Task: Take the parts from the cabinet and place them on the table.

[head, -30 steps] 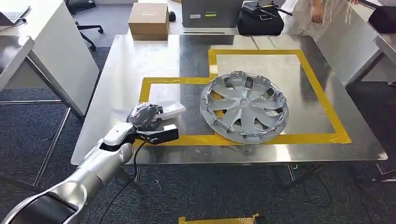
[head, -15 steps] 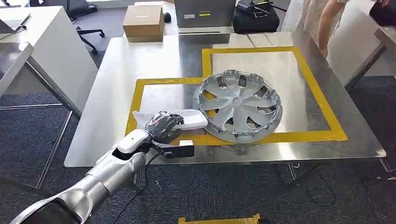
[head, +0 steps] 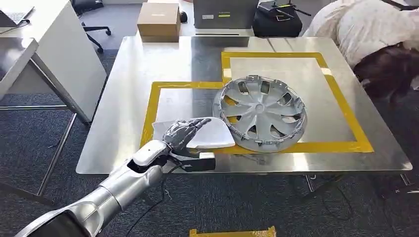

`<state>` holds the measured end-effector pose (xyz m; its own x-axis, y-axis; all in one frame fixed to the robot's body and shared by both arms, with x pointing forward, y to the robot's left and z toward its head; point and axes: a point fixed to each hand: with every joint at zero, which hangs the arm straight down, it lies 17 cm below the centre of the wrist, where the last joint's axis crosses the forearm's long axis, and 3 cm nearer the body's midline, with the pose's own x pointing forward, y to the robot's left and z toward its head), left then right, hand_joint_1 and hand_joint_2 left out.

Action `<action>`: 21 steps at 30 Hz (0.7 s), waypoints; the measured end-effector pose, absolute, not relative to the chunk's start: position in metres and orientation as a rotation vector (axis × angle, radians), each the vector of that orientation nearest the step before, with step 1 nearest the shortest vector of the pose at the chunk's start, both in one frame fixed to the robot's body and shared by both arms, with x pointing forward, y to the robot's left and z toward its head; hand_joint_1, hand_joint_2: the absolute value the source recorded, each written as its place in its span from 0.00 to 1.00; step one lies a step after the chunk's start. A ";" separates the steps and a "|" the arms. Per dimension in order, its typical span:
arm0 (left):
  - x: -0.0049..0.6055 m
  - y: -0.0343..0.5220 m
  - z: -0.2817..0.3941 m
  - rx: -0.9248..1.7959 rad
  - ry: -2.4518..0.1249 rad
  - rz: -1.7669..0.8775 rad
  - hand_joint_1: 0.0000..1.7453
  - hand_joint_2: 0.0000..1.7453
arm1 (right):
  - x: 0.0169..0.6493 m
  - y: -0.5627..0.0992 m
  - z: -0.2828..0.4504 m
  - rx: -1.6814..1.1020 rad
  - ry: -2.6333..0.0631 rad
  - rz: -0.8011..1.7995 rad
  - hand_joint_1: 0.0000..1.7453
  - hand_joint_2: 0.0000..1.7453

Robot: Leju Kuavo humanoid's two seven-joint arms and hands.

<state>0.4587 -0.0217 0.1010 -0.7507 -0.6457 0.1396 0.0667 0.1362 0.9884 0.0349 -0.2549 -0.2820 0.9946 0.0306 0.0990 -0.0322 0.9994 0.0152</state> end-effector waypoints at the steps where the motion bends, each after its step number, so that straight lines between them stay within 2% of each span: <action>1: 0.458 -0.022 0.099 0.555 -1.860 -1.668 0.00 0.00 | 0.029 -0.259 -0.283 0.007 -0.086 0.026 0.00 0.00; 10: 0.460 -0.023 0.101 0.522 -1.825 -1.625 0.00 0.00 | 0.022 -0.269 -0.282 -0.023 -0.067 -0.003 0.00 0.00; 15: 0.453 -0.027 0.112 0.200 -1.772 -1.328 0.00 0.00 | 0.014 -0.273 -0.279 -0.024 -0.037 -0.044 0.00 0.00; 21: 0.450 -0.028 0.134 0.144 -1.812 -1.237 0.00 0.00 | 0.014 -0.272 -0.277 -0.016 -0.050 -0.024 0.00 0.00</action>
<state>0.4503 -0.0277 0.1336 -0.5806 -0.5413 0.6082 0.3696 0.4903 0.7893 0.0144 -0.2722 -0.2766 0.9985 -0.0238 0.0499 0.0246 0.9996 -0.0152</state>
